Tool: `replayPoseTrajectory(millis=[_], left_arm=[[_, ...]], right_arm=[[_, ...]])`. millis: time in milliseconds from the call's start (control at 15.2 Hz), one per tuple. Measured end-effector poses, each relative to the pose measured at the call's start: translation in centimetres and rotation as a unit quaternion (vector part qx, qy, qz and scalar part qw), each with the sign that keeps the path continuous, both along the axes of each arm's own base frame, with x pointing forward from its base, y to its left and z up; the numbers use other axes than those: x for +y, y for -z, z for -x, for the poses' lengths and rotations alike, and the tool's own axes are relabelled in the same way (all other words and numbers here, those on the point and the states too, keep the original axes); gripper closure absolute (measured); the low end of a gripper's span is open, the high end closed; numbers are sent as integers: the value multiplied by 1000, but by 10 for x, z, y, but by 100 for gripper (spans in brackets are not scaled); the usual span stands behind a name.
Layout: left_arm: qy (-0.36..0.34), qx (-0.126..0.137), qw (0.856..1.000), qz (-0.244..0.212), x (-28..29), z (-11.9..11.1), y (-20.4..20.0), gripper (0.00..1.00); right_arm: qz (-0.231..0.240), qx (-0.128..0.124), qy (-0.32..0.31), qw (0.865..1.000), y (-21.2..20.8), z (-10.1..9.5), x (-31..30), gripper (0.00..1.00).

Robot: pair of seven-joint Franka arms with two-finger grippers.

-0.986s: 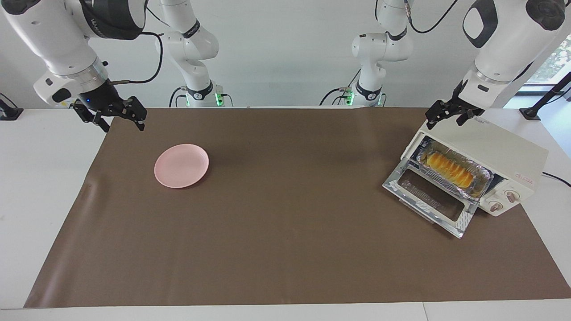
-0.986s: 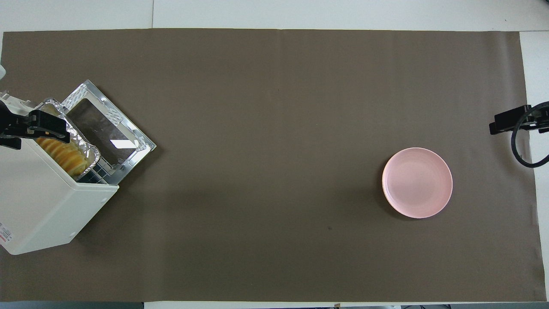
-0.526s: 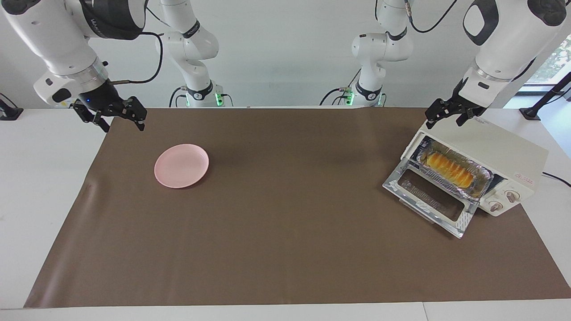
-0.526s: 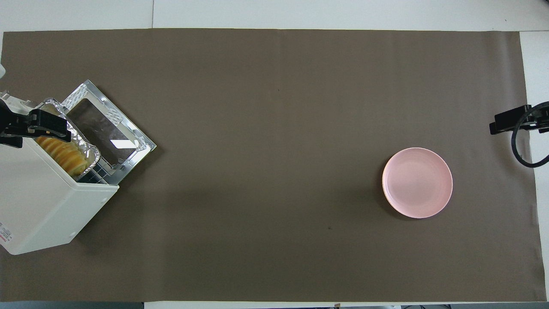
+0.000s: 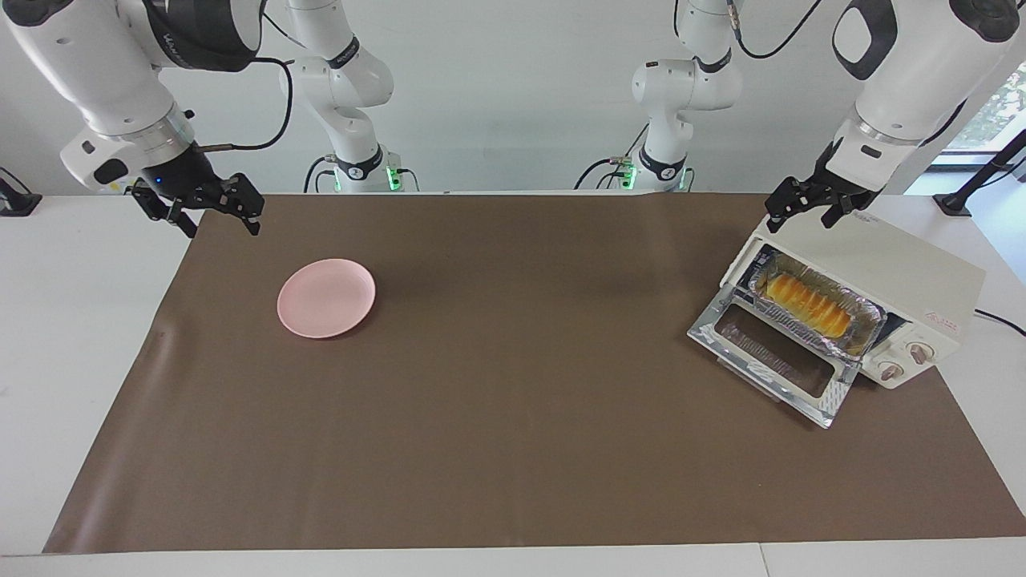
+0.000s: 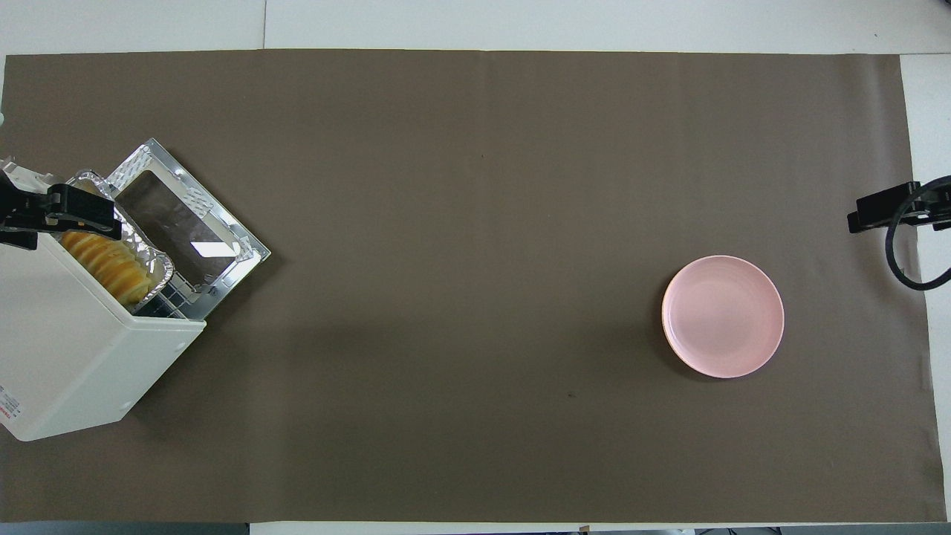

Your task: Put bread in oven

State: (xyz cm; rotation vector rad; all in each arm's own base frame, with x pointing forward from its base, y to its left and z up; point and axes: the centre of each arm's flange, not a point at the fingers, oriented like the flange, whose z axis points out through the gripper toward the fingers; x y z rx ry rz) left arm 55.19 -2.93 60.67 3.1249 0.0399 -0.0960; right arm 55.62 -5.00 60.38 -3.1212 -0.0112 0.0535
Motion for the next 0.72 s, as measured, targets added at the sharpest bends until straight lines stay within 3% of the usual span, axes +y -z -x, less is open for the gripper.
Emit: replayPoseTrajectory(millis=[723], left_arm=[[14, -9, 1000, 2, 0, 0, -5, 0]], right_arm=[[0, 0, 0, 1000, 0, 0, 0, 0]])
